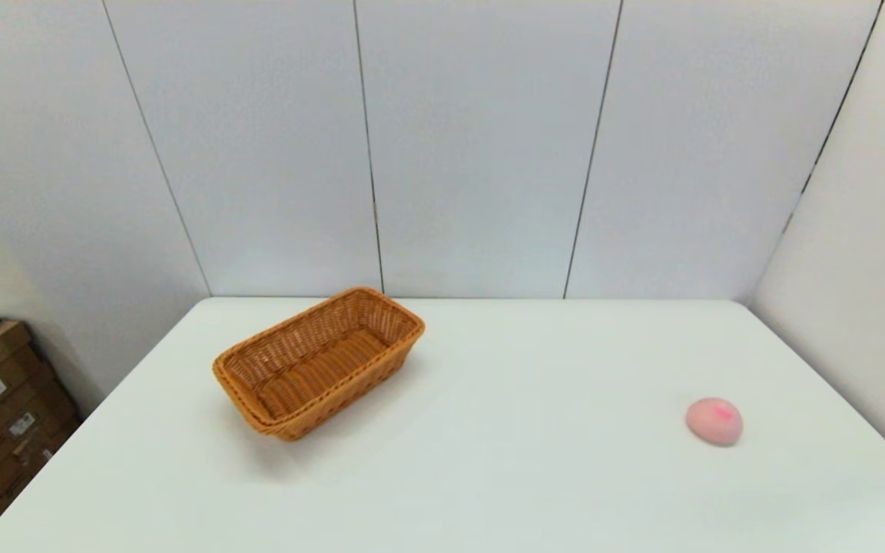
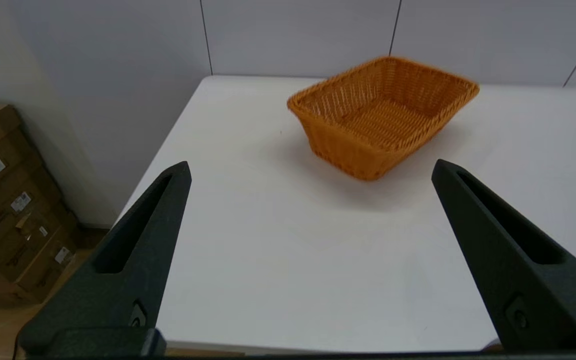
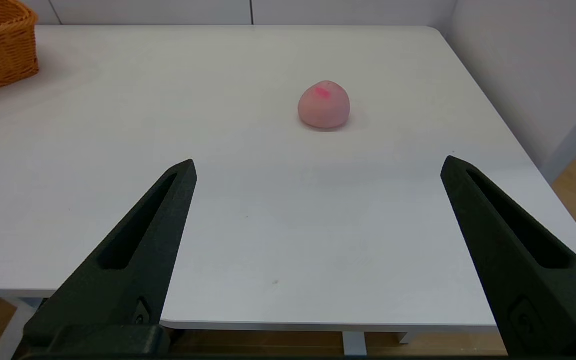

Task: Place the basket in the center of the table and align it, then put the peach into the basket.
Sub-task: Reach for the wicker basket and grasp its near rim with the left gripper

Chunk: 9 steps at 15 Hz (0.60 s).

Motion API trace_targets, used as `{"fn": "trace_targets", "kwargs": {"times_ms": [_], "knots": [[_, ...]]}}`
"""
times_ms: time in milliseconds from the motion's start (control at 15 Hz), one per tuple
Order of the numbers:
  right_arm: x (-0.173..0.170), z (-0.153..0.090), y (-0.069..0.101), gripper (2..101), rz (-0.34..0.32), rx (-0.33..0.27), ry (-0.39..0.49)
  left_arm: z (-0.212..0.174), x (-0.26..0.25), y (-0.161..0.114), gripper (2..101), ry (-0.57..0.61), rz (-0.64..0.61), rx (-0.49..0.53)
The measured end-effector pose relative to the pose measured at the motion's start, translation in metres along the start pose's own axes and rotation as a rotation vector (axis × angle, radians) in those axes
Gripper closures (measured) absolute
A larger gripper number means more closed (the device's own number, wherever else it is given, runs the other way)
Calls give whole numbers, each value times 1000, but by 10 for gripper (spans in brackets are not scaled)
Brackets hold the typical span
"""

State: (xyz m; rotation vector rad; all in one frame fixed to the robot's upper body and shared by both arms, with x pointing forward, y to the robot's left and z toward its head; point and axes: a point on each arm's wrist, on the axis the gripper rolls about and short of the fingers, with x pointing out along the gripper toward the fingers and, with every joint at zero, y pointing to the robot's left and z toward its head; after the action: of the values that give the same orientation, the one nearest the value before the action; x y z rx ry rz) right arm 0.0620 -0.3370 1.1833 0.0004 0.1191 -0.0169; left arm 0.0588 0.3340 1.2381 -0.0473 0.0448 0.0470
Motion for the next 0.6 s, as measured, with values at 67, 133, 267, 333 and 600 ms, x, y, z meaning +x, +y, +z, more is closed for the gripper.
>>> {"fn": "trace_targets", "kwargs": {"times_ms": [67, 133, 267, 333, 600], "knots": [[0, 0, 0, 52, 0, 0, 0, 19, 3, -1, 54, 7, 9, -16], [0, 0, 0, 52, 0, 0, 0, 43, 10, -3, 54, 25, 20, -35], [0, 0, 0, 52, 0, 0, 0, 89, 35, -5, 54, 73, 47, -84], [0, 0, 0, 52, 0, 0, 1, 111, 57, -6, 54, 115, 69, -112], [0, 0, 0, 52, 0, 0, 1, 142, 175, -11, 54, 390, 189, -255]]}}
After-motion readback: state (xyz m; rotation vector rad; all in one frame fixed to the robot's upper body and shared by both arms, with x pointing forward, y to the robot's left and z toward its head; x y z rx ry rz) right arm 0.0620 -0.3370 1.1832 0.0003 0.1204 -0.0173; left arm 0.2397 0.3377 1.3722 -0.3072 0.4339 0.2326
